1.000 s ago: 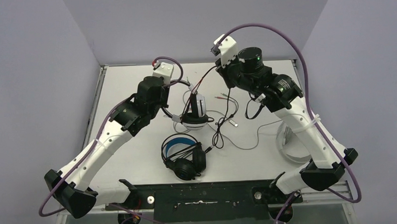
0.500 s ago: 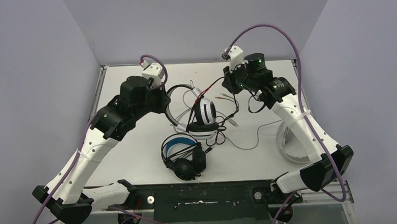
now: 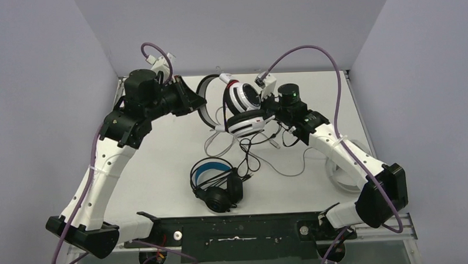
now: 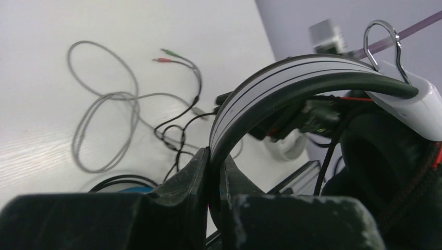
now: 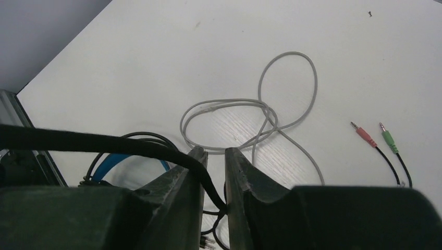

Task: Wrap the headphones
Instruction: Wrap the headphones cable around the headphones.

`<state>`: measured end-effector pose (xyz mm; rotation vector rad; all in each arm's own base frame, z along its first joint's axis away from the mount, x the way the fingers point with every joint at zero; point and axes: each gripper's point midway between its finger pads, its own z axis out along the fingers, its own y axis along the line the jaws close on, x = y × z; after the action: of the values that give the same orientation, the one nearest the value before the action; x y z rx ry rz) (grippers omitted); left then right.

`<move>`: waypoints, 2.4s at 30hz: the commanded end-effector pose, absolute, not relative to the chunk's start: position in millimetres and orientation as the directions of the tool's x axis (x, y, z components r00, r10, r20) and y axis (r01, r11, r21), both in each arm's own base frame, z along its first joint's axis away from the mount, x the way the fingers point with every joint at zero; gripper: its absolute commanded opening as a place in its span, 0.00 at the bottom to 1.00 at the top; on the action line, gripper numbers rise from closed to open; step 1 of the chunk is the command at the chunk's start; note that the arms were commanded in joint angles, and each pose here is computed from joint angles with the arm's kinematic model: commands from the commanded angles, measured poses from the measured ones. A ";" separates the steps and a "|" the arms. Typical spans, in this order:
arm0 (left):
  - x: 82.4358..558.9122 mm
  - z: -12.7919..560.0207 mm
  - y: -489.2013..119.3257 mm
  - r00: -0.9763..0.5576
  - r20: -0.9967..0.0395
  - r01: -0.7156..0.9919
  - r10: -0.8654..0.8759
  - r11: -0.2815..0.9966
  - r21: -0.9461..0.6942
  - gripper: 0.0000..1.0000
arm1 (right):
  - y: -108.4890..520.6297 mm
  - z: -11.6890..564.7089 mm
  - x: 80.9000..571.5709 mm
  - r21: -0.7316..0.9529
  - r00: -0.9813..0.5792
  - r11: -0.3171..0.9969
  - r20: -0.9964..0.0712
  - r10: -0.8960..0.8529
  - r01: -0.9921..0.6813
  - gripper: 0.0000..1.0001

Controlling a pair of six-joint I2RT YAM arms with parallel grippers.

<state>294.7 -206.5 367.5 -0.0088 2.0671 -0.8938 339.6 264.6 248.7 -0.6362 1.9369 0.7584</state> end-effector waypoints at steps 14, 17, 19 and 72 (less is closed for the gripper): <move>280.4 556.2 -238.3 -0.502 -0.634 0.566 -0.588 0.330 -0.755 0.00 | 300.0 229.5 380.8 0.344 -0.388 0.640 -0.918 0.077 -0.687 0.74; 278.5 564.9 -236.5 -0.491 -0.633 0.574 -0.598 0.325 -0.752 0.00 | 305.0 225.0 388.1 0.378 -0.404 0.635 -0.908 0.111 -0.674 0.75; 277.9 568.6 -235.4 -0.486 -0.634 0.576 -0.602 0.325 -0.750 0.00 | 308.8 225.9 391.4 0.392 -0.402 0.623 -0.906 0.133 -0.677 0.75; 326.8 625.8 -153.5 -0.314 -0.611 0.550 -0.727 0.386 -0.741 0.00 | 313.6 127.0 353.9 0.597 -0.581 0.234 -0.801 0.142 -0.767 0.16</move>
<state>335.9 -177.5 570.8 -0.2063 1.5760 -1.2964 335.3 326.7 101.2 -0.6108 1.7887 1.6140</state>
